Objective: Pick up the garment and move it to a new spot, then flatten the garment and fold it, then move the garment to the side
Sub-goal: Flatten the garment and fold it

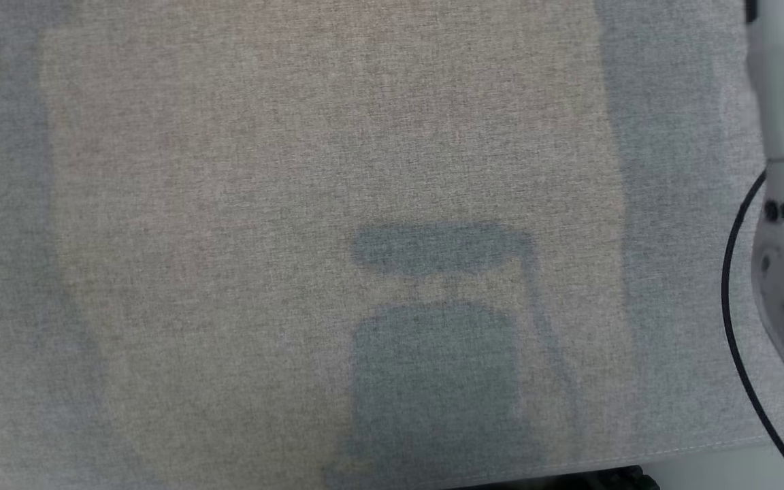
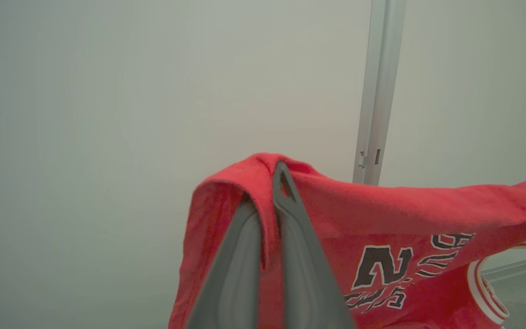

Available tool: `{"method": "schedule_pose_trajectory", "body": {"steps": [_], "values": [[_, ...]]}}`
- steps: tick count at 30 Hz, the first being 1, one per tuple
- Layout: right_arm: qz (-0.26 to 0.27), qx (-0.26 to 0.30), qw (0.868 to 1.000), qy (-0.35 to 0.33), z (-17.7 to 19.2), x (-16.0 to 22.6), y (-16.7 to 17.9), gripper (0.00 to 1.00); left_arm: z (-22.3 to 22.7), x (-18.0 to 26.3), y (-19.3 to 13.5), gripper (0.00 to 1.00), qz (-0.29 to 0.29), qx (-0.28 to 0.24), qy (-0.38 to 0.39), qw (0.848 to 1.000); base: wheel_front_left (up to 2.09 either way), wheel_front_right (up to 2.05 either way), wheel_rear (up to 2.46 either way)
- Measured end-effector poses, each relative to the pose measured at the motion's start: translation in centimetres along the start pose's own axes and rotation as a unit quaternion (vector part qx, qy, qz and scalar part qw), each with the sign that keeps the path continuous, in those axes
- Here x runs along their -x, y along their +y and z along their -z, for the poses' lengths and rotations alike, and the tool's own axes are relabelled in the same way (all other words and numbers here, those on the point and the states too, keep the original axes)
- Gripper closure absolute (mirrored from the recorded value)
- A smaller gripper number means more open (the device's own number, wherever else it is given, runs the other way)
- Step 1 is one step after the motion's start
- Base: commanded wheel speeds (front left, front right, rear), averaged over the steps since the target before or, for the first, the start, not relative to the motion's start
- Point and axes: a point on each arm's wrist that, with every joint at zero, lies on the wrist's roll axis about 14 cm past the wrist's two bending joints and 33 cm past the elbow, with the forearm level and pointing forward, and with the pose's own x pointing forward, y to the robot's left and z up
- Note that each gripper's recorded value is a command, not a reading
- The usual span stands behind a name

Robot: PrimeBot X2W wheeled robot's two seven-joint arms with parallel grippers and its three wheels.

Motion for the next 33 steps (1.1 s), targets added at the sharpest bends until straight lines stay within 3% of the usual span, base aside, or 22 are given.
{"method": "schedule_pose_trajectory", "body": {"steps": [7,14,20,26,33], "values": [[-0.023,-0.033,0.993,0.11,8.8,8.2,1.0,1.0,6.8,7.5,0.1,1.0,-0.007,0.03,0.086,0.996,0.0,0.0,0.0],[-0.002,-0.058,0.973,0.221,13.1,21.0,-0.8,1.0,11.9,19.7,-2.3,1.0,-0.003,0.043,0.211,0.977,0.0,0.0,0.0],[0.033,-0.065,0.953,0.293,13.1,31.5,-1.7,1.0,11.9,29.9,-5.3,1.0,-0.016,0.067,0.281,0.957,0.0,0.0,0.0],[0.069,-0.089,0.946,0.305,10.1,38.9,-1.1,1.0,9.0,39.1,-8.3,1.0,-0.06,0.101,0.313,0.942,0.0,0.0,0.0],[0.097,-0.106,0.947,0.288,6.3,42.4,-1.3,1.0,4.9,41.6,-10.3,1.0,-0.106,0.156,0.289,0.939,0.0,0.0,0.0]]}}
